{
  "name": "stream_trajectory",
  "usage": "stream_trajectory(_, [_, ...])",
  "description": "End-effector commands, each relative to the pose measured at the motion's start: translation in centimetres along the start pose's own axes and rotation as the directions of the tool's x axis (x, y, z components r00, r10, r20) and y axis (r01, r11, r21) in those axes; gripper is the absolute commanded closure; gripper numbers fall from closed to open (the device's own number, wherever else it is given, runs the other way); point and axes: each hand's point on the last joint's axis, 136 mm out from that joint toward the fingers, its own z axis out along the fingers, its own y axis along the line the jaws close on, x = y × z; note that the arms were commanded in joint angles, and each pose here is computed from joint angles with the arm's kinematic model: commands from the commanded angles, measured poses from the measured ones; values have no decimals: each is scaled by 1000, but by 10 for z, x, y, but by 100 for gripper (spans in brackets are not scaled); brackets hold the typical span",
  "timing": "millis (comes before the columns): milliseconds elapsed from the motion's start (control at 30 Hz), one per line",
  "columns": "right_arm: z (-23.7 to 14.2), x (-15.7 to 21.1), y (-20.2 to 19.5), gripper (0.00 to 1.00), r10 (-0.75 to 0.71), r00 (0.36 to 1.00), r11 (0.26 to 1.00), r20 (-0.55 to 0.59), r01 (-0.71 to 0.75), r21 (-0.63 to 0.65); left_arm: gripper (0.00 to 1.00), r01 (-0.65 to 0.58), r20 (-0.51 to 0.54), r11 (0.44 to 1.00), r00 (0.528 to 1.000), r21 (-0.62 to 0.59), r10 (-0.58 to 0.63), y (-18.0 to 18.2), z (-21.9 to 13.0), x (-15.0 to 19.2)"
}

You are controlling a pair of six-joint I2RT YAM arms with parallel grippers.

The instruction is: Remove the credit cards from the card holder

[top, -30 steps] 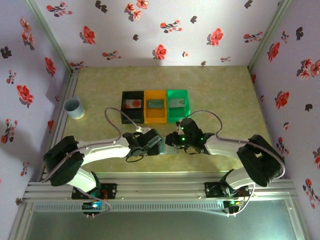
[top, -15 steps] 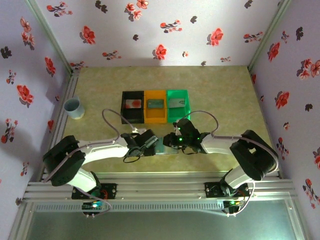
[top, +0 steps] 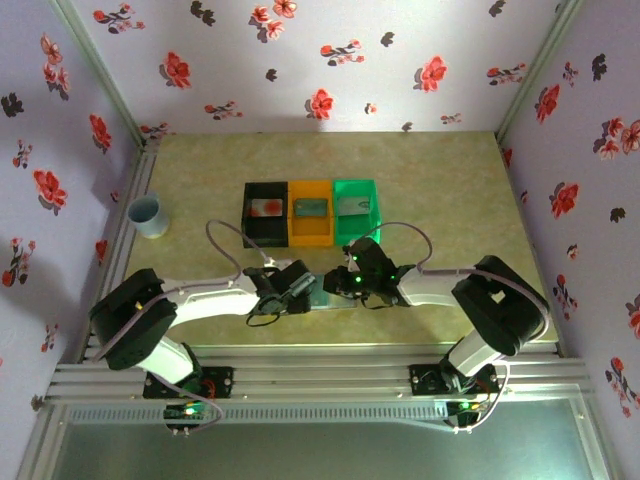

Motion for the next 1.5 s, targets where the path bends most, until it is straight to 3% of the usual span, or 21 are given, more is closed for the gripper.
stream_trajectory(0, [3, -2, 11, 74, -23, 1000, 999, 0, 23, -29, 23, 11, -41, 1000, 999, -6, -12, 3, 14, 10])
stream_trajectory(967, [10, 5, -3, 76, -43, 999, 999, -6, 43, -5, 23, 23, -77, 1000, 997, 4, -22, 3, 29, 22])
stream_trajectory(1467, [5, 9, 10, 91, -63, 998, 994, 1, 63, -93, 23, 22, -80, 1000, 997, 8, -21, 1, 31, 23])
